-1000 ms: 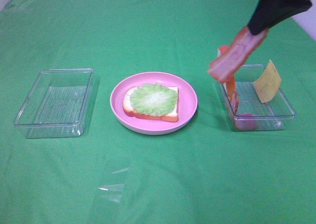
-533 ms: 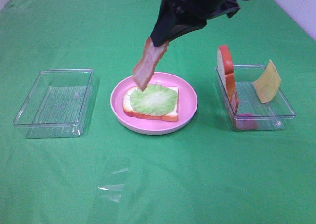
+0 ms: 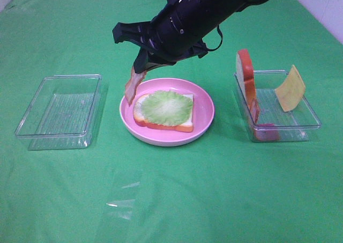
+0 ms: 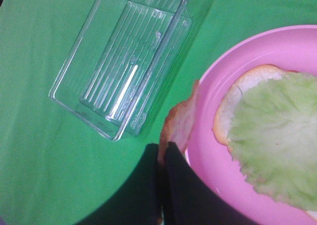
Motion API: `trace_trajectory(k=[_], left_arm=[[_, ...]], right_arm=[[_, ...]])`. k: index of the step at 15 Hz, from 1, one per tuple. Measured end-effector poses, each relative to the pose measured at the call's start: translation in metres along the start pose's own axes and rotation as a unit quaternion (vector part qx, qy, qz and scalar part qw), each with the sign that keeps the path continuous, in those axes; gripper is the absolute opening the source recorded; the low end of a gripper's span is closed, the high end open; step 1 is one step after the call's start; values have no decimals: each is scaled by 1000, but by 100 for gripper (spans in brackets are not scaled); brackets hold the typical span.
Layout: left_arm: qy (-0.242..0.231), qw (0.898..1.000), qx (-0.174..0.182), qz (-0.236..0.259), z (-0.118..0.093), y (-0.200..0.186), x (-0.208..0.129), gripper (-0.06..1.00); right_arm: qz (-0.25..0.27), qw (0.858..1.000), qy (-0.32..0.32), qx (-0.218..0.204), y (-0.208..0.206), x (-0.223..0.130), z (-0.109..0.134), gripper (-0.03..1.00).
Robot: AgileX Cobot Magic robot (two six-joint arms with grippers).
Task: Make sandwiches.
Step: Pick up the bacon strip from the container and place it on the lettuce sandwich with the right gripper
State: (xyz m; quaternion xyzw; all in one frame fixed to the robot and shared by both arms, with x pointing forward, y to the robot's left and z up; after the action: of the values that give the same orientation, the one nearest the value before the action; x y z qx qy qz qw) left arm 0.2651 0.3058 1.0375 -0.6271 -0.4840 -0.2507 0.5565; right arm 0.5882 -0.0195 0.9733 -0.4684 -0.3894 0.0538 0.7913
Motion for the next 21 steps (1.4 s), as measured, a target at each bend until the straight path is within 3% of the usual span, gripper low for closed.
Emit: trace_trajectory(k=[4,8,12,16,18,19,20,21], left_arm=[[0,1000,0,0,0,0,0,99],[0,1000,0,0,0,0,0,99],[0,1000,0,0,0,0,0,99],[0,1000,0,0,0,0,0,99],[0,1000,0,0,0,0,0,99],[0,1000,0,0,0,0,0,99],[0,1000,0,0,0,0,0,99],[0,1000,0,0,0,0,0,99]], right_arm=[[-8,1000,8,-15,23,-3,-12,3],[44,997,5,-58,48,-24,-34,3],[74,990,23,-117,46,-33,-51,3],[83,988,26,-125,45,-36,-53,3],[83,988,26,-125,45,-36,-53,17],[84,988,25,-125,45,-36,-53,40],[85,988,16,-128,44,-36,-54,82],[83,988,8,-128,40,-33,-52,86]])
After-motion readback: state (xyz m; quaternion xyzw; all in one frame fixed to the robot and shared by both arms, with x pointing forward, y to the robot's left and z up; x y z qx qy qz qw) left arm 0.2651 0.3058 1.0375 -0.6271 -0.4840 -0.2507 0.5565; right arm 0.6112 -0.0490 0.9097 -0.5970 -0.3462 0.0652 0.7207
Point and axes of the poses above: a point on each arm's last joint axis where the gripper is mounted, y pointing out along that axis toward the gripper, z along the wrist's bending axis when the last joint is at zero, x = y × z, the point moved 4 cm from there along y, pointing out along that axis toward the gripper, and after that the axes turned 15 degrees about -y, right-handed, at the moved point
